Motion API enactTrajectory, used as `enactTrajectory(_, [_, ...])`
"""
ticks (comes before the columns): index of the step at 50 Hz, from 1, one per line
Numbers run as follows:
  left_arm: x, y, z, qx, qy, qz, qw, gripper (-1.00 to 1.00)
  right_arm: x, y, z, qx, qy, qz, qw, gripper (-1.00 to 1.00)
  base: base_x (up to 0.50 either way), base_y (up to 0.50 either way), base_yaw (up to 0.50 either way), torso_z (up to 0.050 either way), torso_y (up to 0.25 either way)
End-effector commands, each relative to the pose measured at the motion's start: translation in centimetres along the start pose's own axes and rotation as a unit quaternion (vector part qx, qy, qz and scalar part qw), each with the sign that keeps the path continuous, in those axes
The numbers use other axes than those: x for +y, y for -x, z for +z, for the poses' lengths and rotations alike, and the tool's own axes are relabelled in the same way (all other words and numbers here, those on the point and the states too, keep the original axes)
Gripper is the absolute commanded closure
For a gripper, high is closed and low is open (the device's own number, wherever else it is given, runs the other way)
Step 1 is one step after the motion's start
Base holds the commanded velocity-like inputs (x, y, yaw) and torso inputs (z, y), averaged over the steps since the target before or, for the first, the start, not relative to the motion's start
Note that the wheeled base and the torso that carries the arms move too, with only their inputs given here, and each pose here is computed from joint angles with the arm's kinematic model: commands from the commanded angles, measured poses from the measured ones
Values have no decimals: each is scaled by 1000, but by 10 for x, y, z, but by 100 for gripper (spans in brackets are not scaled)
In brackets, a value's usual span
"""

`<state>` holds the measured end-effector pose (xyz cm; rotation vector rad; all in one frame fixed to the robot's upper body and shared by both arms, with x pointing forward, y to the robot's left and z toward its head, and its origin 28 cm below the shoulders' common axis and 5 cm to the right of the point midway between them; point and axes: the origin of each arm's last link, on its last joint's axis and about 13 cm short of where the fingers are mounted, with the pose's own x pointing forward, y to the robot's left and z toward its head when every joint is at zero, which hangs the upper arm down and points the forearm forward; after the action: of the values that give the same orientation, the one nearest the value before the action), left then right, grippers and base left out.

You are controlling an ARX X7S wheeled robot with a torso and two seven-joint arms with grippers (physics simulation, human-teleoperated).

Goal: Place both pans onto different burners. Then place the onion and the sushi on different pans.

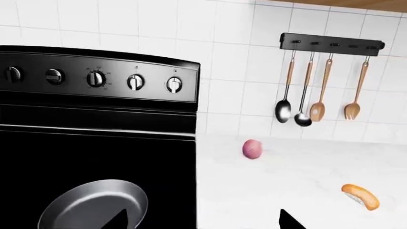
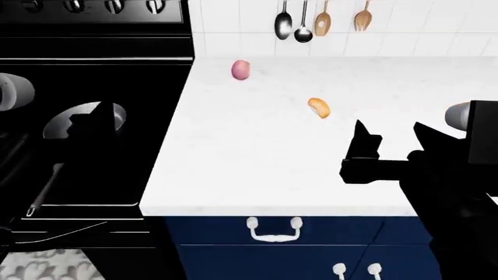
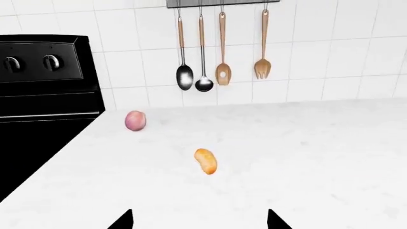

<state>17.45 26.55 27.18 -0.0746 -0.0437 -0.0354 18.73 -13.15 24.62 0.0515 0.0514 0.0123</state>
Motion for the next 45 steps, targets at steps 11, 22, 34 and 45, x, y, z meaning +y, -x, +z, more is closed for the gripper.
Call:
enactTrajectory(11, [-1, -1, 2, -7, 2, -3, 1000, -100, 1, 1, 6, -12, 9, 0, 1000, -100, 53, -96, 0, 0, 0])
enactTrajectory(22, [1, -3, 0, -5, 6, 0, 1000, -100, 0, 0, 5, -13, 5, -1, 1000, -100, 500, -11, 0, 0, 0])
enactTrajectory(34, [1, -4, -3, -3, 8, 1, 1000, -100, 1, -2, 2, -7, 10, 0, 1000, -100, 460, -103, 0, 0, 1])
enactTrajectory(45, [-2, -8, -3, -1, 2, -5, 1000, -100, 11, -23, 5, 29, 62, 22, 997, -100, 0, 0, 0, 0, 0])
